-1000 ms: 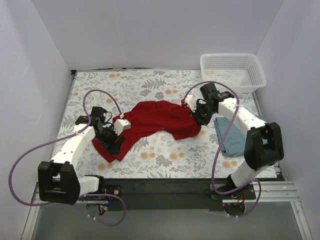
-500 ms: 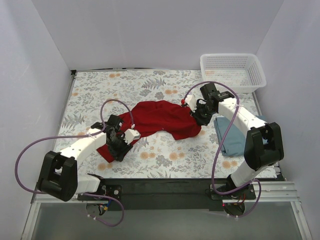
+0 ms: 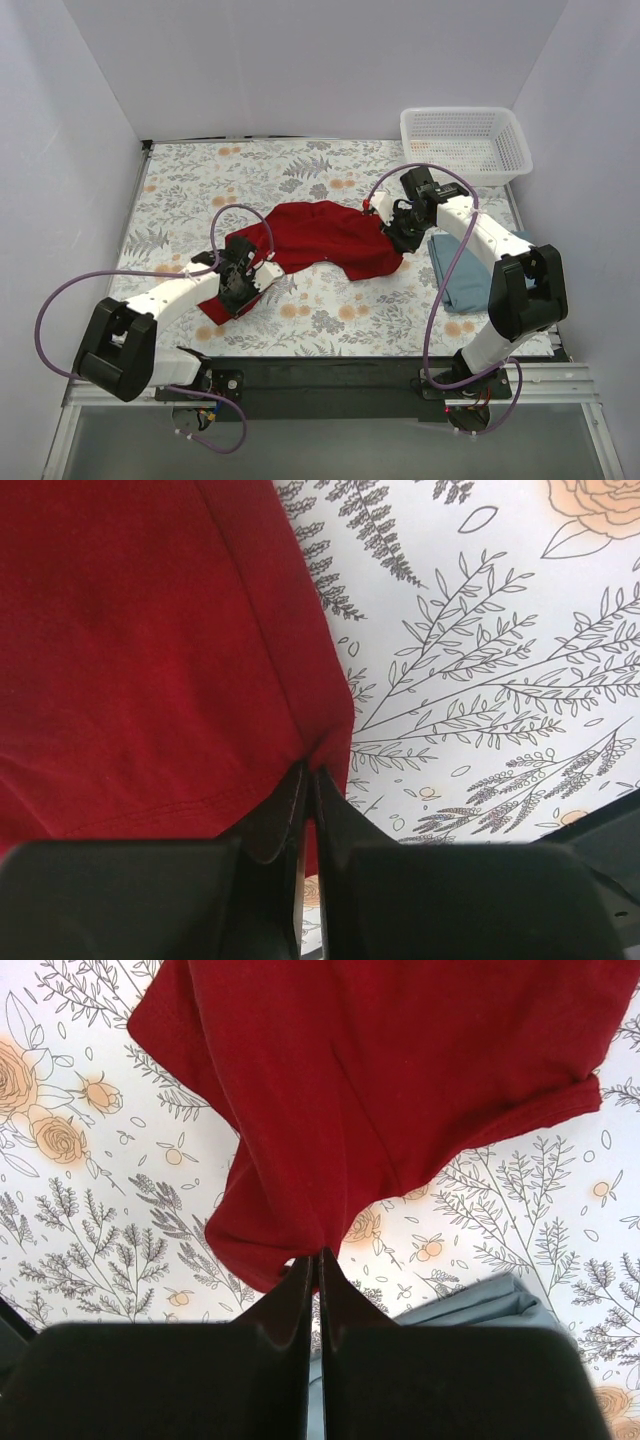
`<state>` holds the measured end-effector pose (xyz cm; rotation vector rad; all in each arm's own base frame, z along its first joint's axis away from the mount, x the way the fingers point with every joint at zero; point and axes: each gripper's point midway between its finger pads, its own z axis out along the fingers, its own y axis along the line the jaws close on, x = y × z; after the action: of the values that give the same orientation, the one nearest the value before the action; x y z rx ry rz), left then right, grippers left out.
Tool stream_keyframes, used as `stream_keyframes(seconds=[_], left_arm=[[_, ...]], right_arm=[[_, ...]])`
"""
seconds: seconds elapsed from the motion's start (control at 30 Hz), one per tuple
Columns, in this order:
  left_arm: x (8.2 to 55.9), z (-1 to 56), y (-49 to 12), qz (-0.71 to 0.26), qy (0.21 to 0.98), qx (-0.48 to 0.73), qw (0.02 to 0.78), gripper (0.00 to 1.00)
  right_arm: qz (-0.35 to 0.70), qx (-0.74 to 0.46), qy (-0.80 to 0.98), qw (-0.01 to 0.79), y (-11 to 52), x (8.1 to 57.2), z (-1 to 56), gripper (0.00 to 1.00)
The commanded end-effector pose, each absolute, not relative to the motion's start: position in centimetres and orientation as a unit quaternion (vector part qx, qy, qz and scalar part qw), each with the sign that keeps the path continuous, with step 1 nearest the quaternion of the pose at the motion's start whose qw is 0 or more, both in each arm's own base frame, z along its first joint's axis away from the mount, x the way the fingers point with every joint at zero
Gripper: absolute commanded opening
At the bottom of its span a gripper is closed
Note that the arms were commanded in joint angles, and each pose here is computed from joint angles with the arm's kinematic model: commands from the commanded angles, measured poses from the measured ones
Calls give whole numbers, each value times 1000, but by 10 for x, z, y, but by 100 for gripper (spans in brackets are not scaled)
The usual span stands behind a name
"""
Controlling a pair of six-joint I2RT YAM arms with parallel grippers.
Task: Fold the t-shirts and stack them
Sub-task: Flatten the tshirt out
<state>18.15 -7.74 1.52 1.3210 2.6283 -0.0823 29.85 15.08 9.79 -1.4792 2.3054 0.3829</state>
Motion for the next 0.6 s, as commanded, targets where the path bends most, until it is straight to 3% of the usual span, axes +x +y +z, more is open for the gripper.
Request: stream_keyframes(seconds=[0.0, 0.2, 0.33, 0.57], left_arm=[[185, 12, -74, -10, 888, 446, 114, 0], [229, 84, -62, -3, 892, 411, 186, 0], [284, 162, -38, 0, 893, 356, 276, 0], [299, 247, 11, 34, 888, 217, 404, 0]], right_arm=[[144, -527, 813, 203, 155, 297, 118, 1], [132, -532, 799, 247, 159, 309, 154, 1], [116, -523, 787, 305, 159, 330, 196, 1], [105, -504, 752, 411, 157, 320, 283, 1]])
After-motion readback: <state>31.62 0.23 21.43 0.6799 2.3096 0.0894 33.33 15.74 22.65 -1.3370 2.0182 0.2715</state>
